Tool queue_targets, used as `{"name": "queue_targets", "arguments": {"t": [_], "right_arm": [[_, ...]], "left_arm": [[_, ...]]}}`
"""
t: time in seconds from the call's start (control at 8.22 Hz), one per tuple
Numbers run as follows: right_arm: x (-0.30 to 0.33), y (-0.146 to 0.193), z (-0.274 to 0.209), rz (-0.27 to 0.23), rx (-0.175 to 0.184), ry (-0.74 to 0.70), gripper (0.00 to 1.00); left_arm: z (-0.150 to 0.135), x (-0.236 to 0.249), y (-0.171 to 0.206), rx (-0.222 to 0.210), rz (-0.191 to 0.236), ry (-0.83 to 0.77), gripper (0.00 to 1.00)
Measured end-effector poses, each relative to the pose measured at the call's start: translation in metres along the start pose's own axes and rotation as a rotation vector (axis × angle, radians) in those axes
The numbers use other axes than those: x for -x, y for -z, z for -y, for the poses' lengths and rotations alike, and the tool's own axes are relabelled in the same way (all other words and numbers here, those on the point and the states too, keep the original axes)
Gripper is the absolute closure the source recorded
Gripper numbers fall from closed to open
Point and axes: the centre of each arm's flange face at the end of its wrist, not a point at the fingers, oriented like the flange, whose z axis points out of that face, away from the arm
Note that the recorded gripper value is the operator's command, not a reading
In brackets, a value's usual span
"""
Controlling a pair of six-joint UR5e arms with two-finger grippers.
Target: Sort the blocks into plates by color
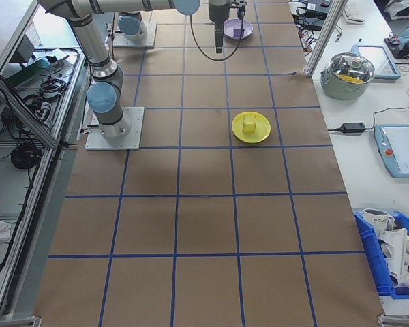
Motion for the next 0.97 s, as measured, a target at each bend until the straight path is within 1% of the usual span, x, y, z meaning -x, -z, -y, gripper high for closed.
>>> {"name": "queue_targets", "arguments": {"t": [0.24, 0.49, 0.61, 0.97], "right_arm": [[0.000, 0.000, 0.000, 0.003, 0.000, 0.029, 0.00], [0.000, 0.001, 0.000, 0.004, -0.005, 0.032, 0.00], [0.000, 0.003, 0.000, 0.005, -0.008, 0.031, 0.00], [0.000, 0.002, -0.001, 0.005, -0.007, 0.031, 0.00]], "left_arm": [[-0.023, -0.036, 0.026, -0.041, 0.021, 0.010, 0.00], [-0.040, -0.046, 0.048, -0.083, 0.024, 0.010, 0.00], [-0.043, -0.046, 0.055, -0.096, 0.025, 0.009, 0.00], [-0.046, -0.046, 0.061, -0.108, 0.026, 0.003, 0.00]]}}
